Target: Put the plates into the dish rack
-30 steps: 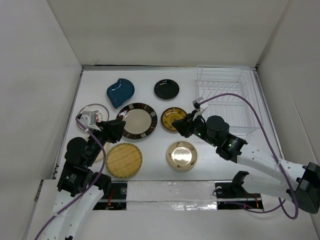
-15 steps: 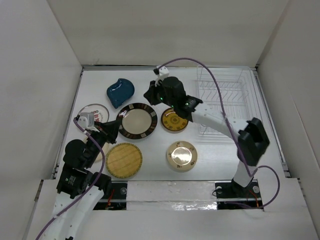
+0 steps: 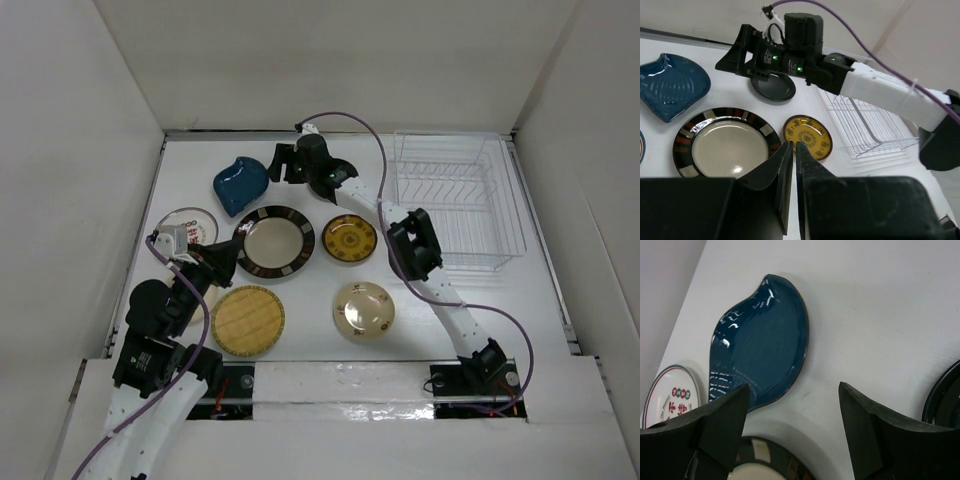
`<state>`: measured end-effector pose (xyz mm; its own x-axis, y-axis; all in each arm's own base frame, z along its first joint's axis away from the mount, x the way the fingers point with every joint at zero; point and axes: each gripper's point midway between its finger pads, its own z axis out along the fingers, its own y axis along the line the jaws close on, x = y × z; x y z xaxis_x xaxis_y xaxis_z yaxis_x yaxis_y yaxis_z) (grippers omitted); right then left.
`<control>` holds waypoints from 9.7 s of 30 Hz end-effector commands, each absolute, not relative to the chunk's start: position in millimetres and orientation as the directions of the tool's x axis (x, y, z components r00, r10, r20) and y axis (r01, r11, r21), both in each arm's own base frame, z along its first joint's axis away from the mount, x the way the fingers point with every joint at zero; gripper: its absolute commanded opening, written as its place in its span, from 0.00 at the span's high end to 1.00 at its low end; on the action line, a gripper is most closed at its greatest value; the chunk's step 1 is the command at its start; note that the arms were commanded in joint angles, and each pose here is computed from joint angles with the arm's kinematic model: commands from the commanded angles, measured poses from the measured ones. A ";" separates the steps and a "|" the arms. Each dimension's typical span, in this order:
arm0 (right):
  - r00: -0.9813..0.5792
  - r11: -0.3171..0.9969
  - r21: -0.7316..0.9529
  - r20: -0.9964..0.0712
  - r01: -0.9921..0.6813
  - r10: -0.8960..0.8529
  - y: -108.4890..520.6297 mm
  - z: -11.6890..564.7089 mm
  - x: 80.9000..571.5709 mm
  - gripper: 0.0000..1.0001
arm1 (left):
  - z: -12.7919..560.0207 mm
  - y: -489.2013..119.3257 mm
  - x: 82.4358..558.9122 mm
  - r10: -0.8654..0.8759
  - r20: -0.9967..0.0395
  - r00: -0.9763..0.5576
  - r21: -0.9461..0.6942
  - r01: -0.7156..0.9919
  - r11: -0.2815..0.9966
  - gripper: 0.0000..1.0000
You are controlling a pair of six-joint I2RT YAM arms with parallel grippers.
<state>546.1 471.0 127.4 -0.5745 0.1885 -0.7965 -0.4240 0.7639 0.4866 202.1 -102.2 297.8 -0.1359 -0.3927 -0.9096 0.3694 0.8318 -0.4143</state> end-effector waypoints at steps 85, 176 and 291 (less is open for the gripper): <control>0.081 0.931 0.353 -0.935 0.098 0.346 10.6 435.9 480.5 1.00 | 348.8 -88.7 157.8 -0.463 -0.882 0.084 -0.371 0.481 0.794 0.84; -0.596 0.662 -0.635 -0.728 0.398 -0.340 -96.0 171.7 523.9 0.92 | 354.0 -85.5 145.1 -0.498 -0.860 0.108 -0.385 0.504 0.773 0.80; -0.075 0.694 -0.235 -0.965 0.680 -0.253 -63.6 359.6 450.1 1.00 | 351.3 -75.5 151.9 -0.489 -0.864 0.123 -0.392 0.444 0.805 0.82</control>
